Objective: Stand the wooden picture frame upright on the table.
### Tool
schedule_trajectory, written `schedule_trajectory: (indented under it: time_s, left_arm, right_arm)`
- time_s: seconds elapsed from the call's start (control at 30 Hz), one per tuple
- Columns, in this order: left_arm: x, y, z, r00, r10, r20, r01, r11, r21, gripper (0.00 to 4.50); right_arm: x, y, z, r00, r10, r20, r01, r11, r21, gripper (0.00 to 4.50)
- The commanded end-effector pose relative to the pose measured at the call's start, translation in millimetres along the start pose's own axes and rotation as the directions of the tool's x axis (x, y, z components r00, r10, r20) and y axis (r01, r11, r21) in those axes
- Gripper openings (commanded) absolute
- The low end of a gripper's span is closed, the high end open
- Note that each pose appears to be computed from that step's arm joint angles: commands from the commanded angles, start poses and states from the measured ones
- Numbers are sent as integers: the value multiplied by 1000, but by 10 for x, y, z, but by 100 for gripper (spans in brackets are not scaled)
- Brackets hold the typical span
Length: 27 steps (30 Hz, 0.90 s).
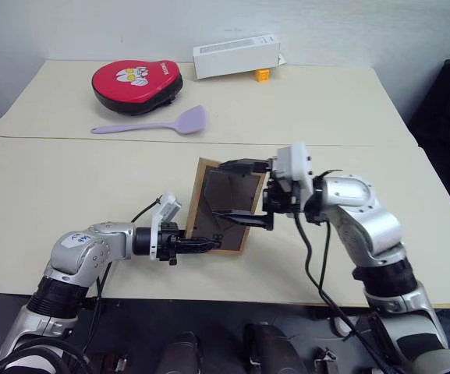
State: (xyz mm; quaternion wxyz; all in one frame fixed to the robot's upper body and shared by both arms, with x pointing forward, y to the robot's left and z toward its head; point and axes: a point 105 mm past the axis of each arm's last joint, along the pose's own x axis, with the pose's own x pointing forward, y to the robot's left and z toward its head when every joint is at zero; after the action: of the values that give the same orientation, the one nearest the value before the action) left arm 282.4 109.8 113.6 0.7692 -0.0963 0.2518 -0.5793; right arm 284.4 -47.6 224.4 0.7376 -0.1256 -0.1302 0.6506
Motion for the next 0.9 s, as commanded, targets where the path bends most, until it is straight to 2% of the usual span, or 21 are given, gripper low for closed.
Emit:
schedule_trajectory:
  time_s: [0.03,0.27,0.47,0.67,0.83,0.9]
  left_arm:
    - [-33,15,2,1000,15,14,-15,1000,20,126]
    - [-10,34,-10,1000,11,14,-12,999,31,126]
    - [-29,53,-12,1000,15,14,-15,1000,23,126]
    - [-102,86,5,1000,19,23,-18,999,-42,126]
    - [-136,121,35,998,26,52,-21,996,-85,126]
    - [-132,106,35,999,13,53,-8,996,-87,126]
  right_arm:
    - [-90,96,-21,1000,8,-24,-7,999,45,445]
    - [0,163,-319,991,20,-136,5,983,184,445]
    - [111,225,-188,996,69,-56,-58,982,178,445]
    - [-11,359,-113,992,122,-22,-118,985,127,445]
    - [-180,433,-155,990,132,-57,-126,986,112,445]
    - [-212,393,-199,991,104,-79,-99,993,64,445]
